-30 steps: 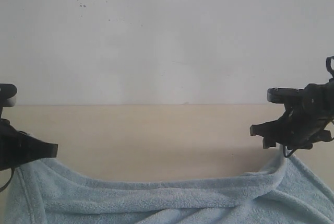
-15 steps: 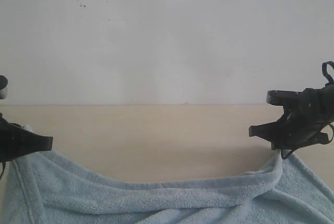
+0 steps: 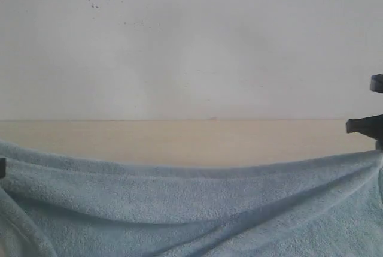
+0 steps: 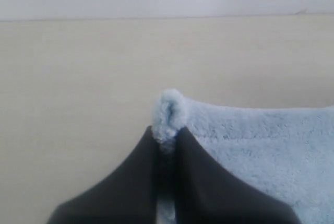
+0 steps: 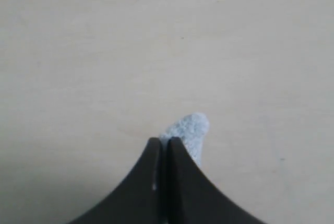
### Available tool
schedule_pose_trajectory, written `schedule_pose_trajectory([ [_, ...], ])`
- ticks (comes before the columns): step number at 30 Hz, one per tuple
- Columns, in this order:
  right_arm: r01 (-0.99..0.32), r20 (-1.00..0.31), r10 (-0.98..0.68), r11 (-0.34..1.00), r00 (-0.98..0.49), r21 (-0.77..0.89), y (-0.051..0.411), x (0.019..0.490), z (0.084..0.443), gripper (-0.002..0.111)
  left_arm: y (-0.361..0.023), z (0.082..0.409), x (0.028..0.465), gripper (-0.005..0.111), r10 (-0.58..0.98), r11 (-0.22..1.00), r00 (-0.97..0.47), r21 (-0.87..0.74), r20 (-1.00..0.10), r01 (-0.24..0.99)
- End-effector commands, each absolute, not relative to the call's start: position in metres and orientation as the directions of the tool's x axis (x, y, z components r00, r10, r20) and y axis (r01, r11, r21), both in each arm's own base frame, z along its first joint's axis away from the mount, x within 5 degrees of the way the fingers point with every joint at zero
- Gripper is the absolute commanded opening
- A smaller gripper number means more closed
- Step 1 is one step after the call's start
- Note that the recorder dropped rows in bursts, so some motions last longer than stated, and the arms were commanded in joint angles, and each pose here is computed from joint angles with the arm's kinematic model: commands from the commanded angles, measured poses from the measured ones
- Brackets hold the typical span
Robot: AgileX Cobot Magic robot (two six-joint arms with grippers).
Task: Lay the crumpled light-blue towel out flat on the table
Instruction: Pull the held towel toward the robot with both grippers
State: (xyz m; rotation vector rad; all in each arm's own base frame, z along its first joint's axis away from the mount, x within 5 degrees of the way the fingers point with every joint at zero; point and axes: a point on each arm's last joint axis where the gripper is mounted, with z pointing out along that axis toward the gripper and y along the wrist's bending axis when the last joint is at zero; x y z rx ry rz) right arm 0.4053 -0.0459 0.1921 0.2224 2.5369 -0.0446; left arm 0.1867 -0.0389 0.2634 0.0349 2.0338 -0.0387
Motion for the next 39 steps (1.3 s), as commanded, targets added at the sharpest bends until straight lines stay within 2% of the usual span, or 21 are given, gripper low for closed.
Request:
schedule_pose_trajectory([
  [1,0.187,-0.628,0.138,0.982,-0.766,-0.012,-0.065,0.382,0.230,0.000,-0.030,0.276,0.172,0.006,-0.007,1.000,-0.387,-0.009,-0.922,0.004],
  [14,0.181,-0.795,0.082,0.983,-0.601,-0.035,-0.055,0.304,0.350,0.000,-0.022,0.306,0.142,0.006,-0.050,0.998,-0.215,-0.059,-0.975,0.036],
  [20,0.190,-0.834,0.076,0.981,-0.546,-0.034,-0.047,0.255,0.391,0.000,-0.024,0.310,0.128,0.006,-0.052,0.992,-0.212,-0.074,-0.976,0.102],
  [24,0.192,-0.868,0.067,0.981,-0.491,-0.033,-0.041,0.222,0.402,0.000,-0.023,0.308,0.117,0.006,-0.030,0.989,-0.249,-0.064,-0.968,0.131],
  [32,0.197,-0.884,0.064,0.980,-0.464,-0.033,-0.033,0.169,0.372,0.000,-0.013,0.313,0.088,0.006,-0.010,0.990,-0.223,-0.041,-0.975,0.138],
  [39,0.205,-0.914,0.054,0.978,-0.402,-0.032,-0.028,0.141,0.376,0.000,0.002,0.314,0.056,0.006,0.022,0.992,-0.168,0.001,-0.986,0.124],
])
